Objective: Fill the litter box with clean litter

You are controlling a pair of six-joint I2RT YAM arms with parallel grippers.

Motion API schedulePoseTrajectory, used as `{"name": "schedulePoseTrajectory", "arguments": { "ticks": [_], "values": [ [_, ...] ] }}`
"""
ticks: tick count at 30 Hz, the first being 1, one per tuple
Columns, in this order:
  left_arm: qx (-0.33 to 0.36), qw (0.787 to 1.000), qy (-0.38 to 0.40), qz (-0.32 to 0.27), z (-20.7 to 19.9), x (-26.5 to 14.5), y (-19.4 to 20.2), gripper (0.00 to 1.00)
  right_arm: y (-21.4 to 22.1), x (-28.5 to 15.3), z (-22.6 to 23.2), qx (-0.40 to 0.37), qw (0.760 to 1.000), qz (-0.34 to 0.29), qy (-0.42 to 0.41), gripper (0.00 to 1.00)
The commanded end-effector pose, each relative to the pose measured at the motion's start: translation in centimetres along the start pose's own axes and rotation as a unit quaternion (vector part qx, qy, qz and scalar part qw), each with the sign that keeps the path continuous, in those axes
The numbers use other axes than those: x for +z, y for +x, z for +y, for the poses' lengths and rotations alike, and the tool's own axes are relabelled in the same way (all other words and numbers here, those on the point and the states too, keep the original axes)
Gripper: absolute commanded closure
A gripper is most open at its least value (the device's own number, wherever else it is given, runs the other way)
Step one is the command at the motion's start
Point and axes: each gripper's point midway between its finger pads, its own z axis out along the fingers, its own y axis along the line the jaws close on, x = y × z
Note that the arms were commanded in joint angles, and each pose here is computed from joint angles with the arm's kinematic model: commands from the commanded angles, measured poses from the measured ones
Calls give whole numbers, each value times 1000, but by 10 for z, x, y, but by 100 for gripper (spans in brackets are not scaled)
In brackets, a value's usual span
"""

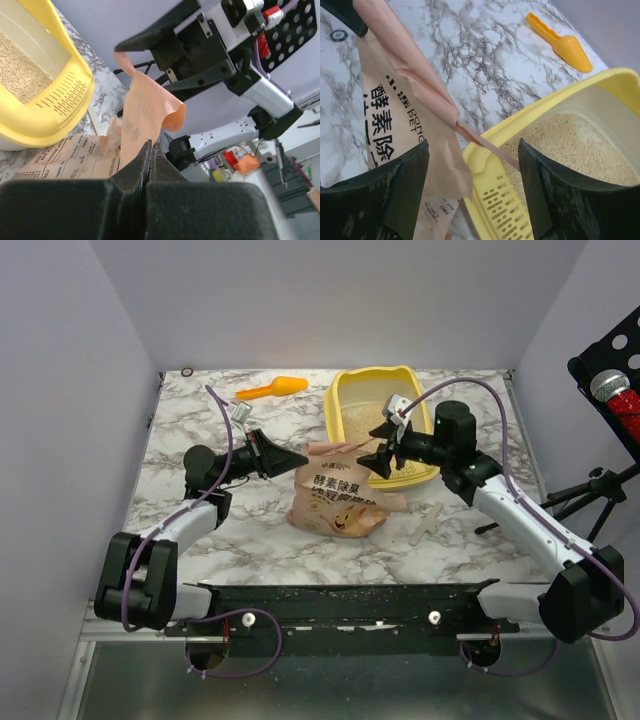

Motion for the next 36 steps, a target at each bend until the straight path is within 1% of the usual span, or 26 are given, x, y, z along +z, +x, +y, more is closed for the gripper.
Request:
{"name": "schedulePoseTrajectory", "arguments": {
  "ticks": [1,6,10,12,17,21,26,28,29,31,32,33,34,36],
  "values": [
    [106,994,-7,23,-15,4,3,100,-17,14,13,-112,989,-27,-95,20],
    [123,991,-27,47,-14,2,13,100,-24,19,27,-119,978,-34,-166,20],
    [145,987,-45,54,-13,-3,16,100,-24,17,45,-100,966,-32,-237,20],
    [152,986,-47,53,-13,-4,16,100,-18,16,52,-86,961,-25,-261,21],
    [165,985,-31,46,-22,-5,16,100,0,23,58,-76,959,-9,-273,21],
    [173,984,-10,40,-34,-5,15,100,5,31,62,-72,958,1,-278,21],
    [182,982,-3,40,-39,-6,16,100,13,41,65,-70,956,13,-283,21],
    [185,982,-1,39,-41,-6,16,100,16,43,67,-65,956,16,-286,22],
    [187,982,0,40,-42,-6,16,100,17,43,68,-62,956,19,-288,28],
    [192,981,3,37,-44,-7,16,100,21,41,73,-47,954,32,-296,61],
    [197,980,3,34,-46,-7,15,100,23,40,75,-41,953,38,-298,80],
    [203,979,4,33,-47,-7,14,100,27,38,77,-35,952,46,-301,93],
    [211,977,2,31,-49,-7,13,100,30,36,79,-33,952,53,-300,99],
    [231,972,-12,35,-48,-7,9,100,33,31,82,-34,953,60,-294,100]
  ]
}}
